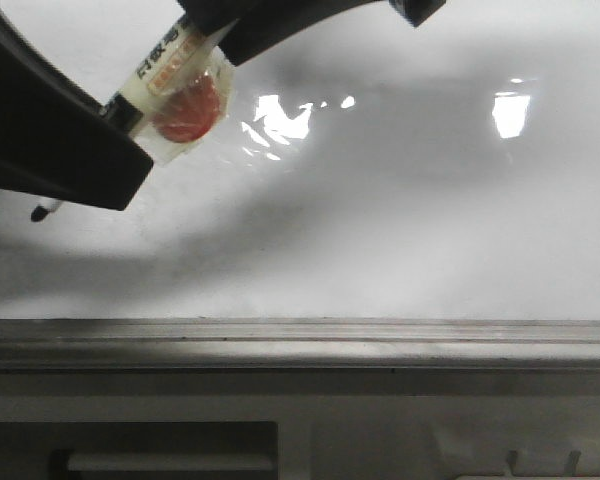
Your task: Write number 6 on whiteboard
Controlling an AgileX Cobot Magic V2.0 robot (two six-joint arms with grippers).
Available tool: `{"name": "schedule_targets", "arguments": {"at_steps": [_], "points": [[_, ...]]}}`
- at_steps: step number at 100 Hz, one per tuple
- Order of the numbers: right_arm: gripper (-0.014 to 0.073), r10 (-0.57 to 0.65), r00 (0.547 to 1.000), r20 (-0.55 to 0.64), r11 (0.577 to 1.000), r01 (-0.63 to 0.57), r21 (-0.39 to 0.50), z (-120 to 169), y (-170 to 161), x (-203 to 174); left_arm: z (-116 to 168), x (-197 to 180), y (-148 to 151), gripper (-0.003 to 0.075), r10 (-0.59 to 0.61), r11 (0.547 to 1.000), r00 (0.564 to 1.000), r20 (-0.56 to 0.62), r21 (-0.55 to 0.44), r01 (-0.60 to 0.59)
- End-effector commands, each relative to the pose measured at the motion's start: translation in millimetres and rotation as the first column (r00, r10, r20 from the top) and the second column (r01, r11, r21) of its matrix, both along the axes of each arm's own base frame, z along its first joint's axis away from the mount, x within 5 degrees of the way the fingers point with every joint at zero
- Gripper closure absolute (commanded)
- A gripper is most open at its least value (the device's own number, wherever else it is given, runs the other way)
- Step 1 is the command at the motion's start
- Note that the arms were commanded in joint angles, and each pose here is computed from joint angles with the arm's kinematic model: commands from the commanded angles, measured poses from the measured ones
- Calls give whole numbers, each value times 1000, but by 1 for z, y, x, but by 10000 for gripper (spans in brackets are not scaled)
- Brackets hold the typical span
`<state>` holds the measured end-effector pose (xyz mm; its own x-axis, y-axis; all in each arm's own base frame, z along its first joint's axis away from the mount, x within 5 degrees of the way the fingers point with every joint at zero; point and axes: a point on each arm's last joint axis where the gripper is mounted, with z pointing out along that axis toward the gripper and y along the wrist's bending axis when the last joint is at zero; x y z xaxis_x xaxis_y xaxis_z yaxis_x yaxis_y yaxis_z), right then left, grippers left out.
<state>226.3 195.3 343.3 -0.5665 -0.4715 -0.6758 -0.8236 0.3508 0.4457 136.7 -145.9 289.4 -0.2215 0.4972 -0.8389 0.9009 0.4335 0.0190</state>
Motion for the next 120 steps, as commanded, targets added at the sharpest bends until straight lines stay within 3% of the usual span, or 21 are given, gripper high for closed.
{"name": "schedule_targets", "arguments": {"at_steps": [1, 10, 28, 41, 64, 82, 94, 120], "points": [[638, -37, 993, 114, 996, 27, 90, 32, -7, -12, 21, 0, 2, 158, 49, 995, 997, 59, -90, -44], [638, -82, 980, 180, 993, 65, 99, 39, -17, -23, 32, -5, 8, 101, 78, 989, 992, 98, -135, -64], [638, -249, 920, 302, 965, 209, 158, 36, -45, -53, 59, -16, 28, 107, 223, 943, 955, 193, -292, -161], [638, -353, 865, 357, 932, 291, 218, 26, -68, -79, 66, -20, 47, 159, 331, 903, 916, 226, -359, -237], [638, -545, 710, 446, 835, 408, 369, 19, -101, -109, 58, -21, 80, 228, 526, 818, 818, 234, -400, -412], [638, -634, 613, 471, 772, 472, 426, 22, -108, -101, 59, -22, 98, 228, 632, 753, 736, 244, -421, -506], [638, -666, 574, 475, 746, 514, 425, 19, -107, -88, 60, -23, 105, 228, 672, 721, 698, 248, -432, -541], [638, -698, 538, 472, 713, 579, 394, 8, -101, -64, 60, -22, 106, 228, 679, 716, 692, 245, -427, -551]]}}
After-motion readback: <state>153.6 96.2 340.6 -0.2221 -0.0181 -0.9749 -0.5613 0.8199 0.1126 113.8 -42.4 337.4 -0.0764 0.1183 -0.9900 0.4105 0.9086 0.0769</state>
